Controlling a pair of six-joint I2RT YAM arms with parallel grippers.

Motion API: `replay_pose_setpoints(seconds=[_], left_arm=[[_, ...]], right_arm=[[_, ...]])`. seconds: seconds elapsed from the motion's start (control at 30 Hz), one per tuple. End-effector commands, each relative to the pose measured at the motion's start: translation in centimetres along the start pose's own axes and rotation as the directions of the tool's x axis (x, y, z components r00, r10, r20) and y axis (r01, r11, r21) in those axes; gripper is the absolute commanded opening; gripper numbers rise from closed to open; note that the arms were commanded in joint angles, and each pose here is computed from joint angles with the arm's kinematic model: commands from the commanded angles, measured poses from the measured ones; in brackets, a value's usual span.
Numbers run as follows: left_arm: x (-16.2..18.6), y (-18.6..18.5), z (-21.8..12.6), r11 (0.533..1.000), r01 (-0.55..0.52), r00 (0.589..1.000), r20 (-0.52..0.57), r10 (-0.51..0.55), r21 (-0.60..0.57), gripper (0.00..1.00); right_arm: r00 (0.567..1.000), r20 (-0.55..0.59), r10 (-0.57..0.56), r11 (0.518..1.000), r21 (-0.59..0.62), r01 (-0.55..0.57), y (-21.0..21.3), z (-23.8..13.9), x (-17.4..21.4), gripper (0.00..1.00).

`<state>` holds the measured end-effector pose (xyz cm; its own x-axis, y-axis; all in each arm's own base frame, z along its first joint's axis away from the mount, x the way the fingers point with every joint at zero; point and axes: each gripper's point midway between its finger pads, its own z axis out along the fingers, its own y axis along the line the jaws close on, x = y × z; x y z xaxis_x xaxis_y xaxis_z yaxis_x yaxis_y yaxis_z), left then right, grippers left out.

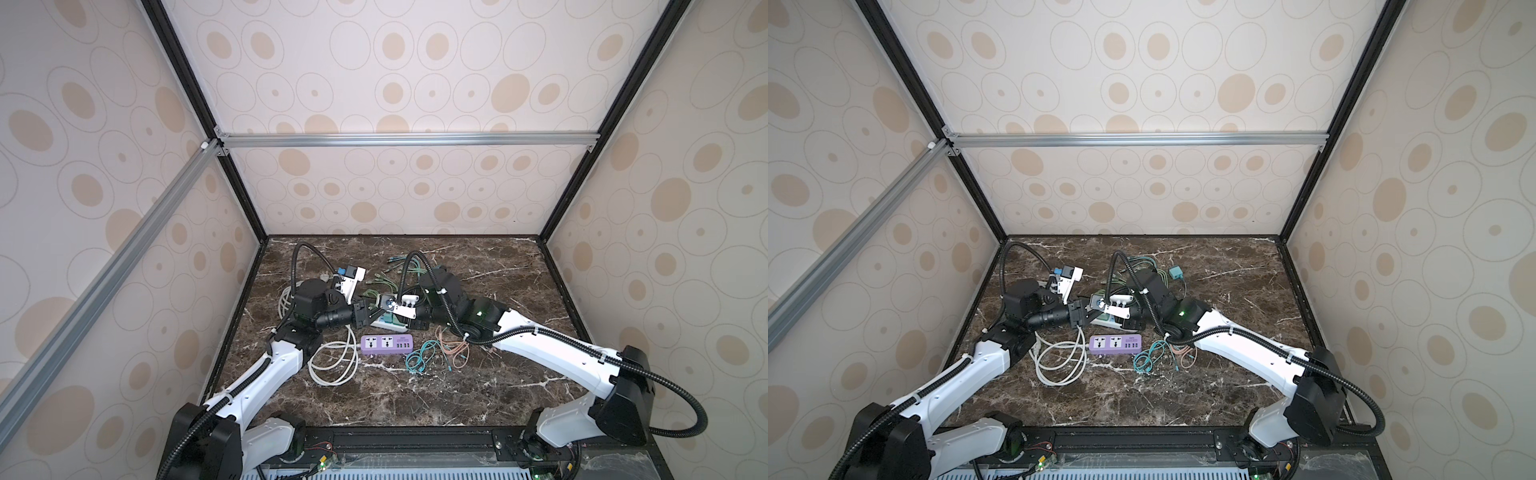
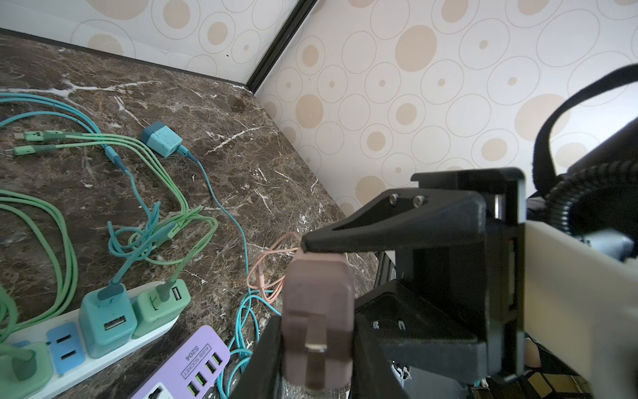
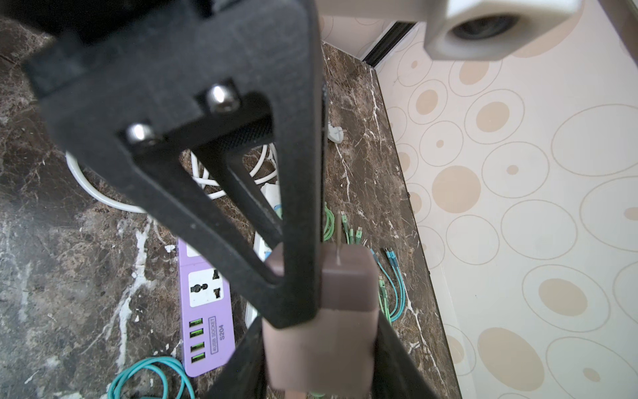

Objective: Insert the plug
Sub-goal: 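Close the left gripper on the pink charger held by the right gripper, then raise and rotate the pink charger prongs-down between both grippers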

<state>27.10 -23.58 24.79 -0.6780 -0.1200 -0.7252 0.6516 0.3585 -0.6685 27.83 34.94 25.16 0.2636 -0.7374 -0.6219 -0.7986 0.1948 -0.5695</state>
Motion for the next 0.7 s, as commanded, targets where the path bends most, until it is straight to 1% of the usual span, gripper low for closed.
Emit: replay_pose_setpoints(seconds=[0.0, 0.07, 0.23, 0.4, 0.43, 0.47, 0.57, 0.67], left_arm=[[-1.4, -1.5, 0.1, 0.998, -0.053, 0.998, 0.018, 0.052, 0.032, 0.21], [-1.6, -1.5, 0.0, 0.998, -0.058, 0.998, 0.025, 0.058, 0.027, 0.2], [-2.2, -1.4, -0.2, 0.997, -0.072, 0.996, 0.053, 0.072, -0.002, 0.12], [-2.6, -0.9, -0.3, 0.996, -0.082, 0.994, 0.072, 0.085, -0.035, 0.11], [-2.9, -0.9, -0.4, 0.995, -0.088, 0.993, 0.076, 0.091, -0.043, 0.1], [-3.0, -0.9, -0.4, 0.995, -0.089, 0.993, 0.079, 0.093, -0.05, 0.09], [-3.8, -1.0, -0.5, 0.993, -0.101, 0.99, 0.097, 0.107, -0.064, 0.06], [-4.9, -0.7, -0.7, 0.988, -0.113, 0.982, 0.138, 0.127, -0.104, 0.03]], right_arm=[[0.999, 0.036, 0.011, 1.0, 0.028, -0.012, -0.5, 0.2, -1.0, 0.35], [0.999, 0.042, 0.03, 0.998, 0.046, -0.032, -0.7, 0.1, -1.1, 0.39], [0.991, 0.053, 0.121, 0.988, 0.086, -0.125, -1.8, -0.8, -1.4, 0.58], [0.965, 0.105, 0.239, 0.962, 0.114, -0.25, -2.6, -2.7, -1.8, 0.75], [0.955, 0.109, 0.277, 0.95, 0.116, -0.289, -2.9, -3.1, -1.6, 0.78], [0.943, 0.109, 0.315, 0.939, 0.109, -0.326, -3.1, -3.5, -1.5, 0.79], [0.895, 0.127, 0.429, 0.899, 0.035, -0.436, -3.3, -4.9, -1.4, 0.79], [0.83, 0.182, 0.527, 0.849, -0.064, -0.525, -2.8, -6.4, -2.0, 0.78]])
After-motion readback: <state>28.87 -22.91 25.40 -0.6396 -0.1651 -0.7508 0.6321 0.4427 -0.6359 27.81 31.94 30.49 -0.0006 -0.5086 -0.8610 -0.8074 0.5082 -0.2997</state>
